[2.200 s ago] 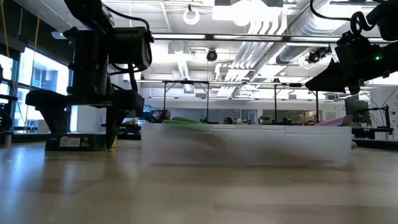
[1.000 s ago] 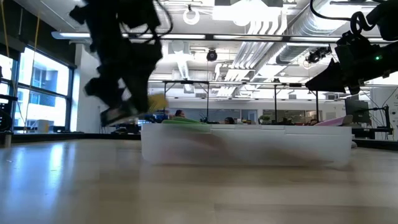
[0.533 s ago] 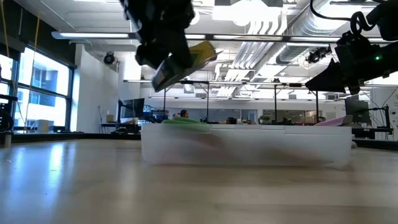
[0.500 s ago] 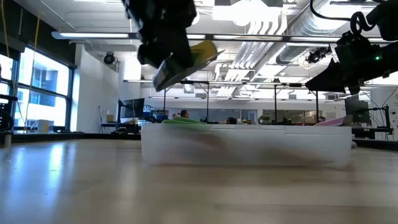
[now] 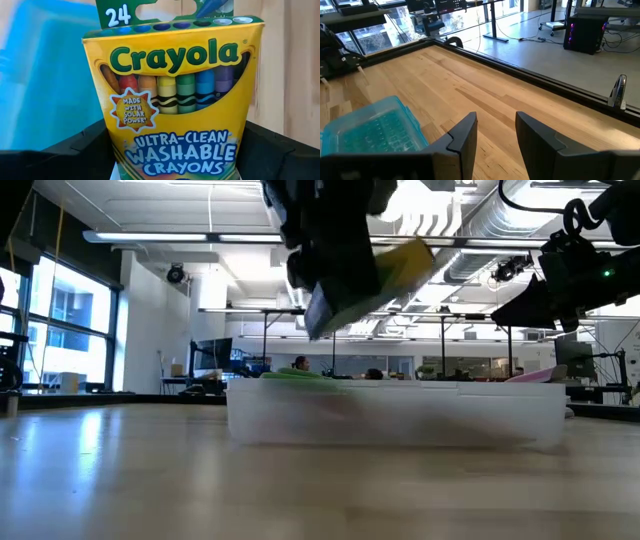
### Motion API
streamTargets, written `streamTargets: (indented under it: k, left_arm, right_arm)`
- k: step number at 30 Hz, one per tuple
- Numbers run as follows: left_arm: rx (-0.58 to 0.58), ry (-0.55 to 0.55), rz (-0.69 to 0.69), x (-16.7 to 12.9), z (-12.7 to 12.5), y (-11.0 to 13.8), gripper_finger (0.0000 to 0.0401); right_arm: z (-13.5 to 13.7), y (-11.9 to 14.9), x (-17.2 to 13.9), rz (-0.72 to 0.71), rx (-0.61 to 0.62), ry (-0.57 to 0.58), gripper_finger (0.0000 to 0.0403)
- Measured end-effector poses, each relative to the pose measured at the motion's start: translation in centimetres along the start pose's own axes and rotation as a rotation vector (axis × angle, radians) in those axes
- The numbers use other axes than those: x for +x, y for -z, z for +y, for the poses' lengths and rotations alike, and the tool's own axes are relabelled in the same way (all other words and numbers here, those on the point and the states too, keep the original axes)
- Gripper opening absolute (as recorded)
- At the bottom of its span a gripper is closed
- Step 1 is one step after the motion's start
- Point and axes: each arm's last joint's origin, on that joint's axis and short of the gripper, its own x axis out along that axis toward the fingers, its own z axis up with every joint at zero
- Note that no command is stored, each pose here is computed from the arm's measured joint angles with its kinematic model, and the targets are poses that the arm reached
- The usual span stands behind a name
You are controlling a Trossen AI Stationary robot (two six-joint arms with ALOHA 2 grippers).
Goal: Pack school essentials
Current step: Put the yellow crayon box into the blue supply box
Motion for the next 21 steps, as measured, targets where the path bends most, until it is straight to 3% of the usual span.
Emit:
streamTargets:
  k: [12, 21]
  left_arm:
    - [-0.001, 0.080, 0.228, 3.6, -0.5, 0.5, 0.0312]
    - [-0.022, 0.098, 0.224, 3.9, -0.6, 0.4, 0.0317]
  right_arm:
    - [0.0, 0.0, 0.0, 0.000, 0.000, -0.002, 0.0126]
    - [0.0, 0.0, 0.0, 0.003, 0.000, -0.010, 0.0126]
